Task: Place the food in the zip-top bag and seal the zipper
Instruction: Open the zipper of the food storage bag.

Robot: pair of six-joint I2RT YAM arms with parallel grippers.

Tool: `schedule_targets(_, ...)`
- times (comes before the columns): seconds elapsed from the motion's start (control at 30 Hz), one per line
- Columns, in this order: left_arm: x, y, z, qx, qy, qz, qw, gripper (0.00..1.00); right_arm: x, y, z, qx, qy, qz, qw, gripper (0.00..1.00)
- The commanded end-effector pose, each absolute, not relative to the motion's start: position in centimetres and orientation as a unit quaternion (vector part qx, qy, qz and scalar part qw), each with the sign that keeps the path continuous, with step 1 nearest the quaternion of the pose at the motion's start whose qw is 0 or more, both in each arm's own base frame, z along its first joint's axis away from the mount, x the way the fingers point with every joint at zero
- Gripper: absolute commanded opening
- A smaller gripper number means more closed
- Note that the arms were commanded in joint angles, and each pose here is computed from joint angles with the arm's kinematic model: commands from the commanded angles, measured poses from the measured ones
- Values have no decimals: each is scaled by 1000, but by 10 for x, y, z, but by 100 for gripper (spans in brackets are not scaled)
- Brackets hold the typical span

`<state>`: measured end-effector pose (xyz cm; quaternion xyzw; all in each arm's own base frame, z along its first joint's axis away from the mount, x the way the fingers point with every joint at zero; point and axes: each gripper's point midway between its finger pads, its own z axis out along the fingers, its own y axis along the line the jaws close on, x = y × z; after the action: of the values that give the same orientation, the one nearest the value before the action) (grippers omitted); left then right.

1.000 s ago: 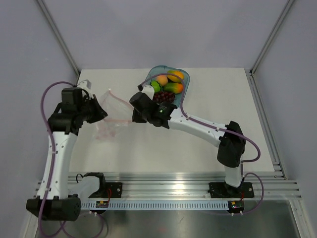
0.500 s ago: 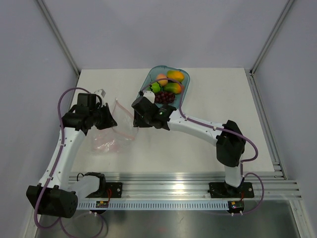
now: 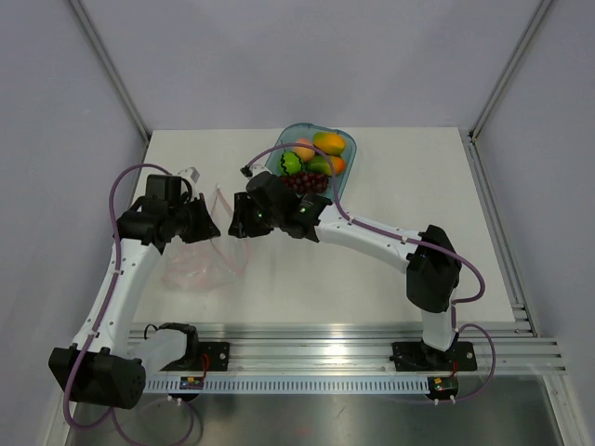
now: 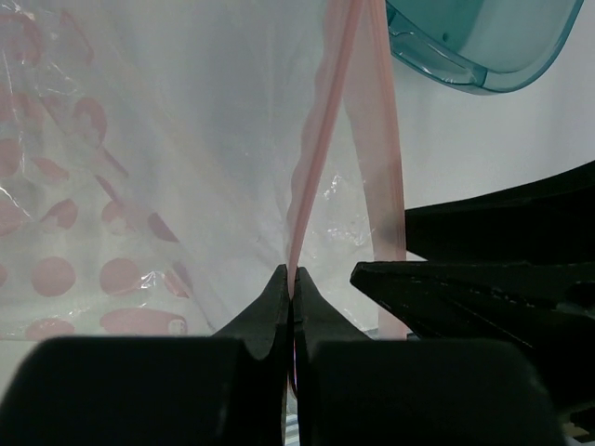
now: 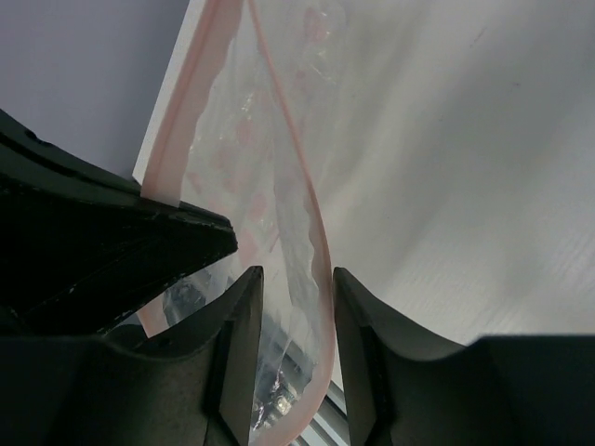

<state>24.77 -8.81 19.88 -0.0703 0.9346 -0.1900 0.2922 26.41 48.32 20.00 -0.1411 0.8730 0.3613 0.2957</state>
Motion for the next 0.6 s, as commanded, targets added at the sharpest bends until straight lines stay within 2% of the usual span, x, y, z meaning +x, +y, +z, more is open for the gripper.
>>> schedule_targets(0.0,257,-93,228,-49,917,-204,339,0,262,501,216,-169,850,406,291,42)
schedule_targets(0.13,259,-95,232,-45,915,-210,342,0,262,504,204,-175,861,391,275,44)
schedule_targets(0.2,259,-96,235,-41,913,-213,344,0,268,500,194,-170,874,366,272,59)
schedule_targets(0.23,259,-96,237,-41,912,-214,346,0,269,500,192,-171,876,361,272,70)
schedule_targets(0.3,259,-98,239,-37,911,-218,348,0,273,499,185,-172,882,345,271,70)
schedule_targets(0.43,258,-98,238,-34,912,-218,346,0,279,496,184,-156,885,336,281,25)
schedule_targets(0.47,258,-97,236,-35,914,-214,344,0,281,494,183,-148,887,334,283,8)
schedule_targets(0.53,256,-95,231,-36,917,-209,338,0,288,489,186,-135,887,322,302,0)
schedule_targets(0.57,255,-94,228,-35,919,-204,335,0,291,483,184,-119,892,310,305,0)
